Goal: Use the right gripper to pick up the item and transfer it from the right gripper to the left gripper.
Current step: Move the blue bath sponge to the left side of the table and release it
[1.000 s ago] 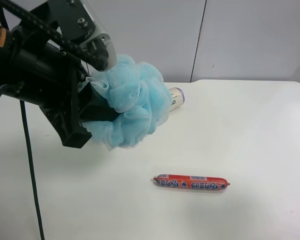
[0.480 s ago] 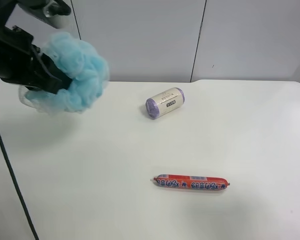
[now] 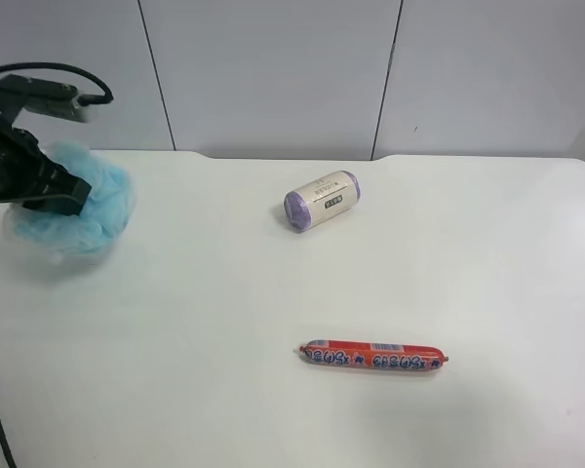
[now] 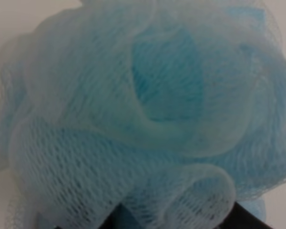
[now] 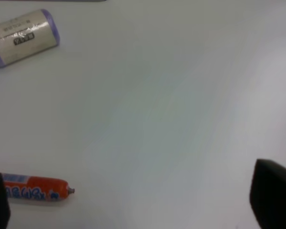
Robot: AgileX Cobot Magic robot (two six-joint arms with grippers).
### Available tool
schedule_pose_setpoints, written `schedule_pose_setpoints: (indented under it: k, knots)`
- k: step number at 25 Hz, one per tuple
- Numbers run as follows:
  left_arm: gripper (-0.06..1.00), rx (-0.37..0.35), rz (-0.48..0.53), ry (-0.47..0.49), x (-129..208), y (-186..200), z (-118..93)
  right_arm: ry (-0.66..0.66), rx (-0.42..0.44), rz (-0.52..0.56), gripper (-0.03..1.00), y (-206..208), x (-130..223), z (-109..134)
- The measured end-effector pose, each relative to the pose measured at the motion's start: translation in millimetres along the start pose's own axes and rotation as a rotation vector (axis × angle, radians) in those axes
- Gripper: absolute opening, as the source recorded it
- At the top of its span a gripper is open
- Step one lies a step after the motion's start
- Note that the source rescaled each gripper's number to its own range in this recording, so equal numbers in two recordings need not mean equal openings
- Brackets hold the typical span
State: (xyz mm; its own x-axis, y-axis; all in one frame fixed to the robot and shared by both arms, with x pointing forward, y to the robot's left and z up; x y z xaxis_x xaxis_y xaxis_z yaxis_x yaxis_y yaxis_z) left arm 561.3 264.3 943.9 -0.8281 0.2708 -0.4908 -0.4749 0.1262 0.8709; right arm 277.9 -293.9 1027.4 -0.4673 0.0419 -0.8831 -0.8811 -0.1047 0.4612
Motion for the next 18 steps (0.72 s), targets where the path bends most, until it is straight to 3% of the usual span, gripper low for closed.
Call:
schedule_pose_setpoints:
  k: [5, 9, 10, 12, 14, 16, 18]
  knots:
    - [0.0, 0.065, 0.086, 0.077, 11.9, -33.1, -6.2, 0.0, 0.0, 0.0, 1.0, 0.0, 0.0, 0.0]
    - [0.0, 0.088, 0.132, 0.06, 19.4, -46.8, -8.4, 0.0, 0.0, 0.0, 1.0, 0.0, 0.0, 0.0]
    - [0.04, 0.089, 0.136, 0.057, 20.2, -48.2, -8.5, 0.0, 0.0, 0.0, 1.0, 0.0, 0.0, 0.0]
    - [0.33, 0.092, 0.135, 0.062, 20.1, -48.5, -8.8, 0.0, 0.0, 0.0, 1.0, 0.0, 0.0, 0.0]
    - [0.75, 0.096, 0.127, 0.08, 17.8, -47.5, -9.5, 0.0, 0.0, 0.0, 1.0, 0.0, 0.0, 0.0]
    - [0.92, 0.101, 0.108, 0.087, 11.0, -41.9, -9.8, 0.0, 0.0, 0.0, 1.0, 0.0, 0.0, 0.0]
    - [0.98, 0.105, 0.074, 0.078, -0.4, -27.3, -10.1, 0.0, 0.0, 0.0, 1.0, 0.0, 0.0, 0.0]
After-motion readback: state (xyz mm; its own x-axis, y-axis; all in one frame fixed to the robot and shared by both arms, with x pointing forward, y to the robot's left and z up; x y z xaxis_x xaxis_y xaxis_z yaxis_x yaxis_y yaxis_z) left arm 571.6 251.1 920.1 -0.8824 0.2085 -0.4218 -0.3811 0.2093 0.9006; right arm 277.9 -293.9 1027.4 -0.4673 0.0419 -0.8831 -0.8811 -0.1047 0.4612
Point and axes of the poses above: a point on each arm's last joint axis where the gripper is mounted, y pointing back along that axis away from the gripper, z along the wrist's bending axis when the last joint is at zero, x = y × z, the point moved 5 cm from there along -y, pointing out along that axis toward the gripper, and after that the axes turned 1 degree about -y, right-handed, at the moved point
